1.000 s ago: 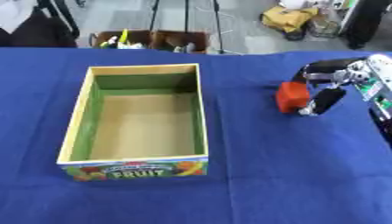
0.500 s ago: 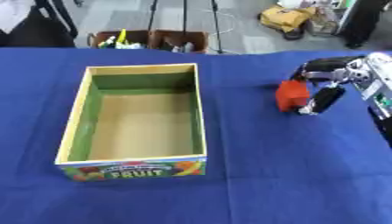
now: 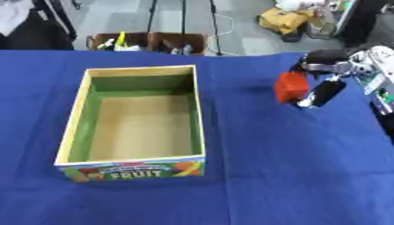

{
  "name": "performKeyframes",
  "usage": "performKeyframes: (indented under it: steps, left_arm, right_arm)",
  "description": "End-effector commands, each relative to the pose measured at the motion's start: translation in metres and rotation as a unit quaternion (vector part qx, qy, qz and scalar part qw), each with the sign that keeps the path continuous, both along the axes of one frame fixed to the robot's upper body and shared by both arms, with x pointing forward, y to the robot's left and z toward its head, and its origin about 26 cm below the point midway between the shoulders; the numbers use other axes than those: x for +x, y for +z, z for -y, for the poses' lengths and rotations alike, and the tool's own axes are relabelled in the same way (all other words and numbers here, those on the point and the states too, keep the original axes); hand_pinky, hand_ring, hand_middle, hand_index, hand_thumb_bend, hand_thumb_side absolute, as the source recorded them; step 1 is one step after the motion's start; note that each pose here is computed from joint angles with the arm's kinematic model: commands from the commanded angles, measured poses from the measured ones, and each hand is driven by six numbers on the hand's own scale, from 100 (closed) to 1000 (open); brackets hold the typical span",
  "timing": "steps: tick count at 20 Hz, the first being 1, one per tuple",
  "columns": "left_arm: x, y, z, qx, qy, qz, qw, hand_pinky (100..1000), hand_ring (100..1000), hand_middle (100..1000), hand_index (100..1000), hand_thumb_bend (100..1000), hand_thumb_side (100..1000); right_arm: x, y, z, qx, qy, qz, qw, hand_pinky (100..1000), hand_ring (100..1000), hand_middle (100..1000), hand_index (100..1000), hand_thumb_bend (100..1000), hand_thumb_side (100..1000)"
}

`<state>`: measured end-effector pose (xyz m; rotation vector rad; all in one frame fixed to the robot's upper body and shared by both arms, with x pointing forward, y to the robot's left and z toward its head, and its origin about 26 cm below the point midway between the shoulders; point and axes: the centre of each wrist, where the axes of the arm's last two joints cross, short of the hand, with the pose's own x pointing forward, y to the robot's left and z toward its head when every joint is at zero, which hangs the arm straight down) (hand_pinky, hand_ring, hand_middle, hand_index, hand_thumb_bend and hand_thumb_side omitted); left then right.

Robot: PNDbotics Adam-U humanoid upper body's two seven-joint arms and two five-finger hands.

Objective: Pick up objects on the table and place them in the box.

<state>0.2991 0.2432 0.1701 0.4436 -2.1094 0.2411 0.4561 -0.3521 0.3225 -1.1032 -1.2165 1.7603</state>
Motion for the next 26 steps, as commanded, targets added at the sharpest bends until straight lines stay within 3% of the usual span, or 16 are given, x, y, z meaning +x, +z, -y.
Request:
performKeyframes:
  steps: [1,2,4,5,6,11,26]
  left_arm:
    - [-0.003,0.006,-0.003,0.010,0.001,0.011,1.000,273,664,552,474,100,863]
    - [-0.003,0.006,-0.003,0.010,0.001,0.011,1.000,274,664,552,474,100,859]
    - [-0.003,0.006,-0.003,0.010,0.001,0.011,1.000,274,663,552,474,100,859]
    - [-0.003,0.006,-0.003,0.010,0.001,0.011,1.000,274,663,552,474,100,858]
    - [-0.003,0.006,-0.004,0.010,0.001,0.010,1.000,274,663,552,474,100,858]
    - [-0.003,0.006,-0.004,0.010,0.001,0.011,1.000,275,662,552,474,100,858]
    - [-0.003,0.008,-0.003,0.012,-0.001,0.013,1.000,278,659,550,473,100,859]
  right_arm:
    - [-0.009,0.025,0.005,0.008,0.000,0.044,0.999,536,655,389,444,100,473]
    - [-0.010,0.027,0.004,0.014,0.003,0.050,0.999,532,650,381,434,100,434]
    - [-0.011,0.032,0.000,0.023,0.012,0.061,0.998,528,644,369,404,100,428]
    - [-0.012,0.034,-0.003,0.027,0.019,0.067,0.997,525,641,365,390,100,492]
    - [-0.013,0.038,-0.006,0.030,0.024,0.073,0.997,519,635,358,374,100,423]
    - [-0.019,0.053,-0.025,0.049,0.049,0.099,0.993,509,622,342,315,100,434]
    - [-0.028,0.084,-0.109,0.064,0.132,0.117,0.982,508,612,330,278,100,419]
